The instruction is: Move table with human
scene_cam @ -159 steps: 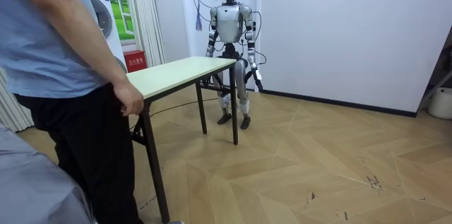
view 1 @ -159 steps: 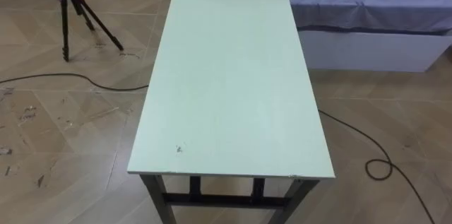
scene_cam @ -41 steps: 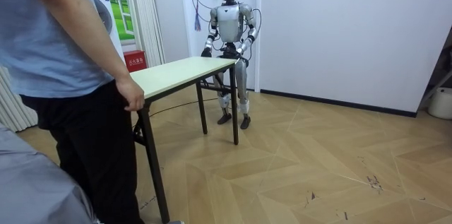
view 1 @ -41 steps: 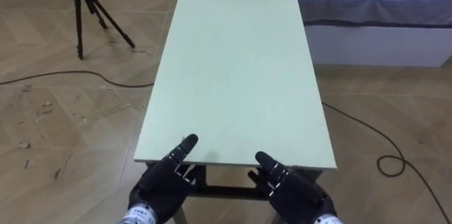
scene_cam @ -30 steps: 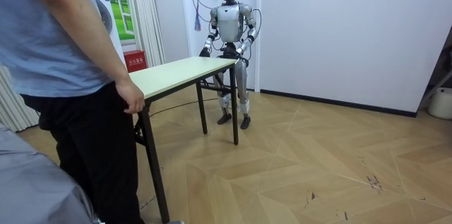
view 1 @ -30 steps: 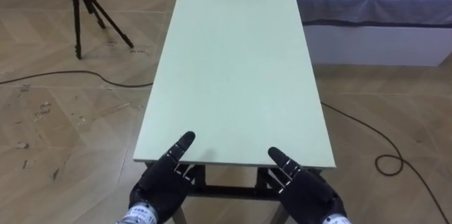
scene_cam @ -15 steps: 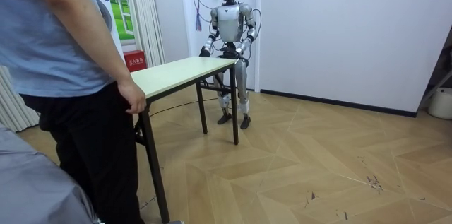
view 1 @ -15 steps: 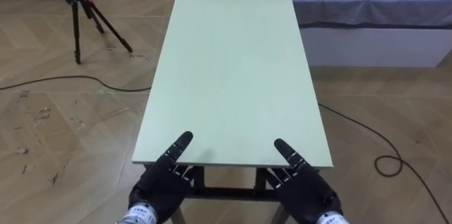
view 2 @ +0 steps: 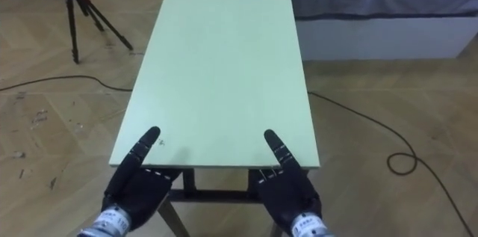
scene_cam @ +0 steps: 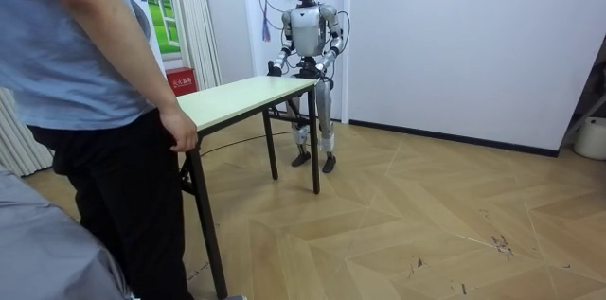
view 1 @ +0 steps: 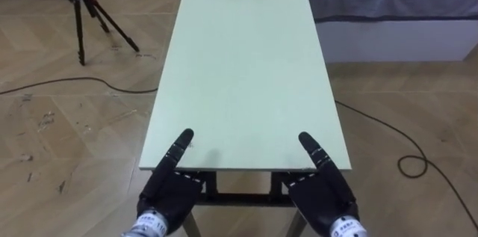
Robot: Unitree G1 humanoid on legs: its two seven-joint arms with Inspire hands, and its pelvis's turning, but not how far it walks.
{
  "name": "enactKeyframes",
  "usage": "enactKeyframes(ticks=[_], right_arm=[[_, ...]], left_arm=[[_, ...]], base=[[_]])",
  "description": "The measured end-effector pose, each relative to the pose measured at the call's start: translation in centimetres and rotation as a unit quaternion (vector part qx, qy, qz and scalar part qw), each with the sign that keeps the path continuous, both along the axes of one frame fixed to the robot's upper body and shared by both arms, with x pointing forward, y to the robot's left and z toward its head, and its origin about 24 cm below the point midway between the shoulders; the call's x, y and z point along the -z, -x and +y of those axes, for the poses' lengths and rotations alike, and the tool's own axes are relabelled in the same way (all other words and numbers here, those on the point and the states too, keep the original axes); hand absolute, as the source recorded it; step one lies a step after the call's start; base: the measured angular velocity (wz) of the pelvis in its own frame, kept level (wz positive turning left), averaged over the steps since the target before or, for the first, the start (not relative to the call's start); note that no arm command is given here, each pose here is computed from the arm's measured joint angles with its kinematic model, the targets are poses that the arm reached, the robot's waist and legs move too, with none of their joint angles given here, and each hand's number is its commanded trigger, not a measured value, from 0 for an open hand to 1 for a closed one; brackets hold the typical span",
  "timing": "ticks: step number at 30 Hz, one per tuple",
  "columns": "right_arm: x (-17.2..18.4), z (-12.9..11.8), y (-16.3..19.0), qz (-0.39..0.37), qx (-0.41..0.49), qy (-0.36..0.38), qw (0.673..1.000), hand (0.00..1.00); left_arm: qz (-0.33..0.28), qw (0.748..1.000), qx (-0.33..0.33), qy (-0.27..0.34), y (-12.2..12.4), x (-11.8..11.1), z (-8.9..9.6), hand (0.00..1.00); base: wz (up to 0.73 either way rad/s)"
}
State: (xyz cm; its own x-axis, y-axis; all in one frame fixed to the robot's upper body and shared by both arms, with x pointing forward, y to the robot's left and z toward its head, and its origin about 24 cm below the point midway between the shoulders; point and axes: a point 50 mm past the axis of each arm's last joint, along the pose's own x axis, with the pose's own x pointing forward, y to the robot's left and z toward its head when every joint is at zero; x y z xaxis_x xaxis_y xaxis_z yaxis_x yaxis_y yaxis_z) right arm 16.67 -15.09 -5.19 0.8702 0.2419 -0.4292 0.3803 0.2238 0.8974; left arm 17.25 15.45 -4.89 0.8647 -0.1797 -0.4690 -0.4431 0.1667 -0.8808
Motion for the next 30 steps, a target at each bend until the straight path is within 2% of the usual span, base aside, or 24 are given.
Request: enactKeyframes(ticks=[1, 2, 3, 4, 10, 16, 30], right_arm=[[0.0, 0.0, 0.0, 0.000, 0.000, 0.000, 1.000, 0.00], [0.0, 0.0, 0.0, 0.000, 0.001, -0.001, 1.000, 0.52], [0.0, 0.0, 0.0, 0.000, 0.001, -0.001, 1.000, 0.85], [0.0, 0.0, 0.0, 0.000, 0.002, -0.001, 1.000, 1.00], [0.0, 0.0, 0.0, -0.001, 0.004, -0.001, 1.000, 1.00], [0.5, 0.3, 0.3, 0.043, 0.009, 0.007, 0.999, 1.00], [0.4, 0.6, 0.0, 0.038, 0.012, 0.026, 0.999, 1.00]], left_arm=[[0.000, 1.000, -0.001, 0.001, 0.0, 0.0, 0.0, 1.00], [0.000, 1.000, -0.002, 0.002, 0.0, 0.0, -0.1, 1.00], [-0.001, 1.000, -0.005, 0.003, 0.0, 0.0, -0.1, 1.00], [-0.002, 1.000, -0.007, 0.005, -0.1, 0.0, -0.2, 1.00], [-0.002, 1.000, -0.022, 0.017, -0.1, 0.0, -0.4, 1.00], [0.027, 0.999, -0.025, 0.020, 0.2, 0.5, -0.8, 1.00], [0.041, 0.998, -0.030, 0.020, 0.0, 0.5, -1.1, 1.00]], base=[[0.00], [0.00], [0.00], [0.00], [0.00], [0.01], [0.00]])
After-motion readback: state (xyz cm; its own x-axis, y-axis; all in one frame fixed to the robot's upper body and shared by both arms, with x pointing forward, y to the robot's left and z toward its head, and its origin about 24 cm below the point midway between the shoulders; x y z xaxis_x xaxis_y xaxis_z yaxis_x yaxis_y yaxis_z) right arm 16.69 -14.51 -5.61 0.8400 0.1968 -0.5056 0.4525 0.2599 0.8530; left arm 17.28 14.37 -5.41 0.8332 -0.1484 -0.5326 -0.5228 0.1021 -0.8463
